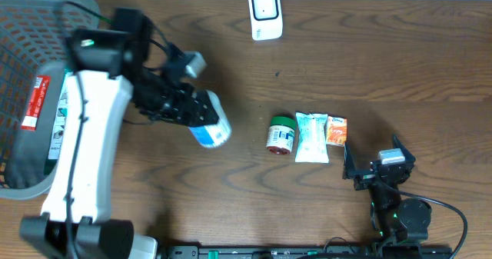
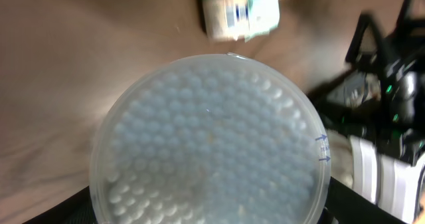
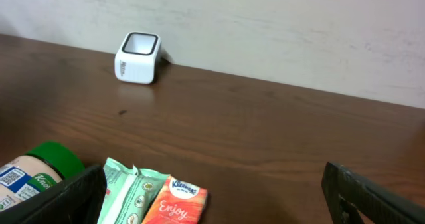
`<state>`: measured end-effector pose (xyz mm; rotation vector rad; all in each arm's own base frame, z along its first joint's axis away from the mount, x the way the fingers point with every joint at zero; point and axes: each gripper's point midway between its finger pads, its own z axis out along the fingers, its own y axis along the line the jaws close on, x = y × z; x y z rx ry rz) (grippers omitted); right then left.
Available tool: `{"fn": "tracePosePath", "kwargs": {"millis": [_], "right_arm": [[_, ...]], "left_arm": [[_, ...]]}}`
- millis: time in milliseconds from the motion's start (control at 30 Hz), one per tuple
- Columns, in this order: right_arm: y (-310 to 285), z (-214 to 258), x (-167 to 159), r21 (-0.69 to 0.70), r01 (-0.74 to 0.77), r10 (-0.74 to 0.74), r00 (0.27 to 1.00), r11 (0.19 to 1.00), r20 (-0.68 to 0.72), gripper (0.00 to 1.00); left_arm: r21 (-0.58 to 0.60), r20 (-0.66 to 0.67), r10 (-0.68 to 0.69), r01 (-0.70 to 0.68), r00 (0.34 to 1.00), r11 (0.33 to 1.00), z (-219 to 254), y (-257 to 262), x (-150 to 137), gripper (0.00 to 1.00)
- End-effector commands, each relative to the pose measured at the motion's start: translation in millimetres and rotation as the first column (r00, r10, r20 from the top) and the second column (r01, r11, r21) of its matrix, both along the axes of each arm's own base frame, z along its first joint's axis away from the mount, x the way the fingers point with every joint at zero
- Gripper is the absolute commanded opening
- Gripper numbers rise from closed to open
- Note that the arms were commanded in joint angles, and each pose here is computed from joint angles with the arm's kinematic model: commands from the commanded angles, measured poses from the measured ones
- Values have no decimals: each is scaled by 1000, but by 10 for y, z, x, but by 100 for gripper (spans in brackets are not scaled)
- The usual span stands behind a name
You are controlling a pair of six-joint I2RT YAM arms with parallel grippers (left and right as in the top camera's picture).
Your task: Scan the item barcode
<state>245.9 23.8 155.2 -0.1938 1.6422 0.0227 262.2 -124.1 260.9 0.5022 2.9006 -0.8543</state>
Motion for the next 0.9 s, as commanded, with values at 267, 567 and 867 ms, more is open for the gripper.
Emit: {"fn": "tracePosePath", "kwargs": {"millis": [267,567,867], "right_arm": [[20,-9,-3,14,-8,8,1000,1000,-5,99],[20,-9,-3,14,-8,8,1000,1000,-5,99],[20,-9,-3,14,-8,8,1000,1000,-5,99]], "left_arm": [[1,-288,-215,225,933,974,-1275,-529,-237,71],[33,-333,-324,354,886,935,-1941,-719,-165,71],[53,-384,-324,371,864,927,-2279,-712,-147,71]]}}
